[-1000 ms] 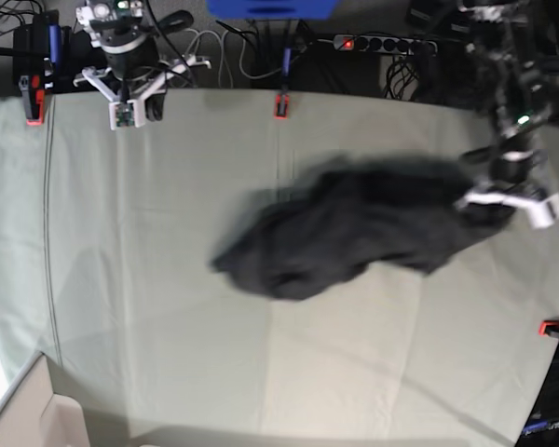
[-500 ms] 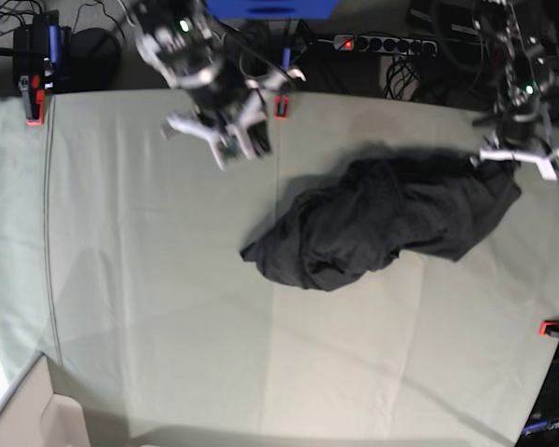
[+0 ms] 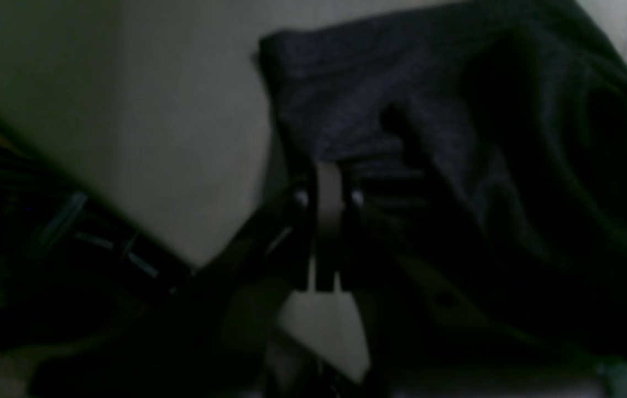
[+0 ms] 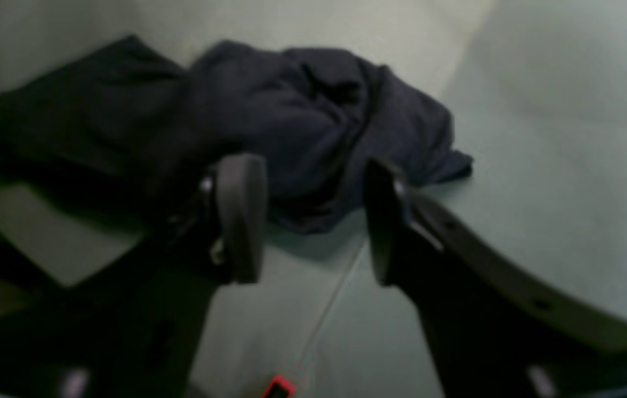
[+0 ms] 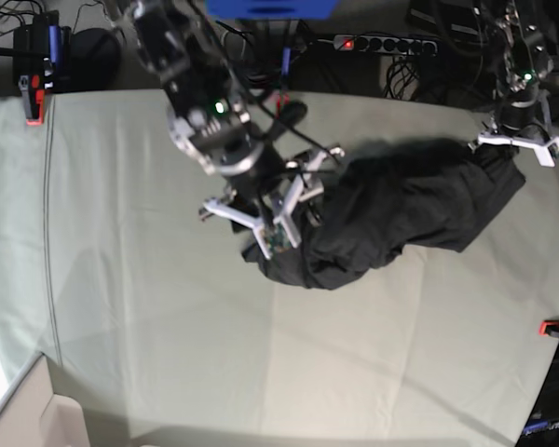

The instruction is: Layout the t-shirt on the table in an organized manner, then fold the t-shirt properly

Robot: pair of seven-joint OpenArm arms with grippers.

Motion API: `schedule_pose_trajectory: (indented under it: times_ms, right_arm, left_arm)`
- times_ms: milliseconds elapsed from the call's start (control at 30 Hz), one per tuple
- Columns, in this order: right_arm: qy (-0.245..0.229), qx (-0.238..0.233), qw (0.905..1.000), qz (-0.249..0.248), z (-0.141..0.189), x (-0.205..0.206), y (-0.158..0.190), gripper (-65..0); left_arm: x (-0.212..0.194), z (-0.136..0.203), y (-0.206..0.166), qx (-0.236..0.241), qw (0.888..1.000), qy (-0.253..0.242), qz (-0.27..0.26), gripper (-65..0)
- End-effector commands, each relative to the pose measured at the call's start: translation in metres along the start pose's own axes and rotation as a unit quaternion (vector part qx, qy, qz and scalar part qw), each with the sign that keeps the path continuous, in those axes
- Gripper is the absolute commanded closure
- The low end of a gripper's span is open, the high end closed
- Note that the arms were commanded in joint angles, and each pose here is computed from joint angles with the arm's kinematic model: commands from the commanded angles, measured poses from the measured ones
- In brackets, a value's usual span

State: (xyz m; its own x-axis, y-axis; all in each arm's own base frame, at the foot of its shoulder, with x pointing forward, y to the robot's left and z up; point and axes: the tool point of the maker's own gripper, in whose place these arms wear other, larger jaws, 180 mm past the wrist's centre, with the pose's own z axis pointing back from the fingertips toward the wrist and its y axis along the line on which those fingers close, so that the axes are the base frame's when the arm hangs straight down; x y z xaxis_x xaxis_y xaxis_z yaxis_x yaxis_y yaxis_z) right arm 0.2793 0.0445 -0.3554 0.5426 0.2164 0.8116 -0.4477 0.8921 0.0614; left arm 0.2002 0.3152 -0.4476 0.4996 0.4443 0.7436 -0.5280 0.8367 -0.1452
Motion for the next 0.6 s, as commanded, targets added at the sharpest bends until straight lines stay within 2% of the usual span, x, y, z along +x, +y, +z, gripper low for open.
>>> schedule_pose_trajectory:
  times_ms: [0,100,567]
  right_arm:
    - [-0.017,0.001,0.9999,-0.001,-0.004,0.012,0.001,-33.0]
    - [-0.005,0.000,1.0000,-0.002,-0.019,0.010,0.000,-34.9]
    - [0.070,-0.010,0.9973,0.020,-0.081,-0.008,-0.014,-34.7]
  left_arm:
    - [0.010,0.002,0.004,0.002,1.000,-0.016,-0.006,-0.2]
    - [0.010,0.002,0.004,0.002,1.000,-0.016,-0.006,-0.2]
    - [0.007,0.005,0.008,0.006,1.000,-0.014,-0.008,-0.2]
